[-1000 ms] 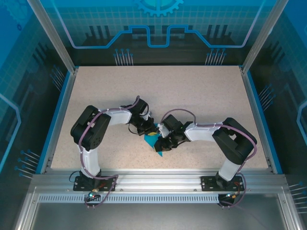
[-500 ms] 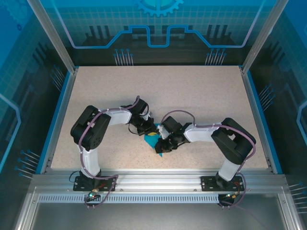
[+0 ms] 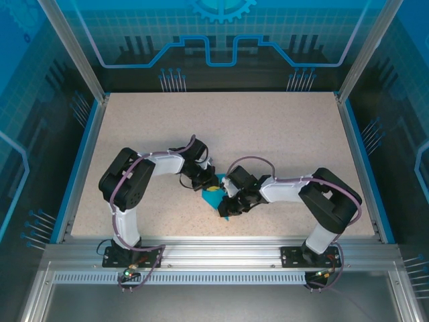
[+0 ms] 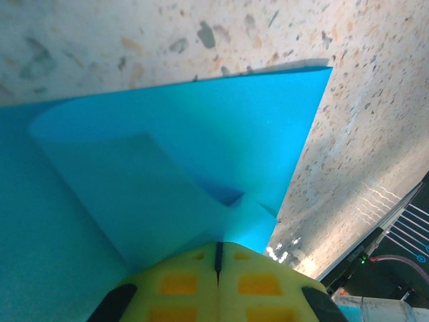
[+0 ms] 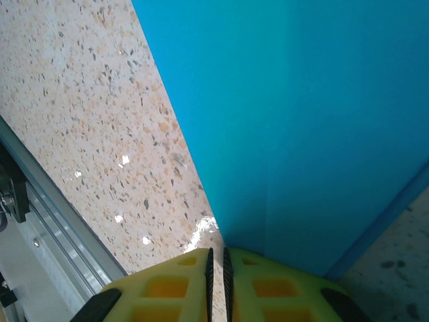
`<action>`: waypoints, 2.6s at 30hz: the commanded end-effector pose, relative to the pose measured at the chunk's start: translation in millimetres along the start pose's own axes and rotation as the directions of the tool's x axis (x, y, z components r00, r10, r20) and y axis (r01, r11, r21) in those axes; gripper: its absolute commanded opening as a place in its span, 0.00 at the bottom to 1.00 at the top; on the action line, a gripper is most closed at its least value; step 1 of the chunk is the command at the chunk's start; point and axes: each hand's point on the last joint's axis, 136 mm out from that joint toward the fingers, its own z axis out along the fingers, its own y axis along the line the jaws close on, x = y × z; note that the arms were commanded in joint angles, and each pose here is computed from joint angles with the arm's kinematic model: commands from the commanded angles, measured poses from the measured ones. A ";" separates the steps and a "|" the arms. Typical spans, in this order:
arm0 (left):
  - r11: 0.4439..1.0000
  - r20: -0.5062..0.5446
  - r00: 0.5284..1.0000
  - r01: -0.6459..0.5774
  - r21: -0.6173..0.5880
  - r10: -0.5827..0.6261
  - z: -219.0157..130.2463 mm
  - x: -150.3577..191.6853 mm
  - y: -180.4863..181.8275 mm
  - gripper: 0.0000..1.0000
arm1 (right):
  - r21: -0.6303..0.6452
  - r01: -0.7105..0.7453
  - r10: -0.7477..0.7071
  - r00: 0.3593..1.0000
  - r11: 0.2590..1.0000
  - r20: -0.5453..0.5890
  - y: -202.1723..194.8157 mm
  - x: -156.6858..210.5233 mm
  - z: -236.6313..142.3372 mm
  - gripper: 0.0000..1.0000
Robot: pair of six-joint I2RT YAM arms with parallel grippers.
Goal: Fold a paper plane with a square sheet of paper (fold left side to right side)
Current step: Fourth fold the wing at the center of the table.
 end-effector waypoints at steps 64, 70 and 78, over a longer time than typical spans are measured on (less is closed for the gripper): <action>0.988 0.107 0.983 -0.151 0.006 0.150 -38.0 4.5 -24.1 0.17 | 0.171 -0.242 0.258 0.963 0.955 -0.078 -71.8 37.6 0.3 0.00; 0.973 0.102 0.975 -0.207 0.103 0.197 -40.5 31.4 -27.1 0.11 | 0.176 -0.217 0.235 0.968 0.960 -0.091 -71.0 35.7 -1.9 0.00; 0.964 0.012 0.976 -0.216 0.156 0.217 -8.2 55.3 -33.5 0.05 | 0.173 -0.208 0.229 0.967 0.963 -0.110 -70.4 36.3 0.1 0.00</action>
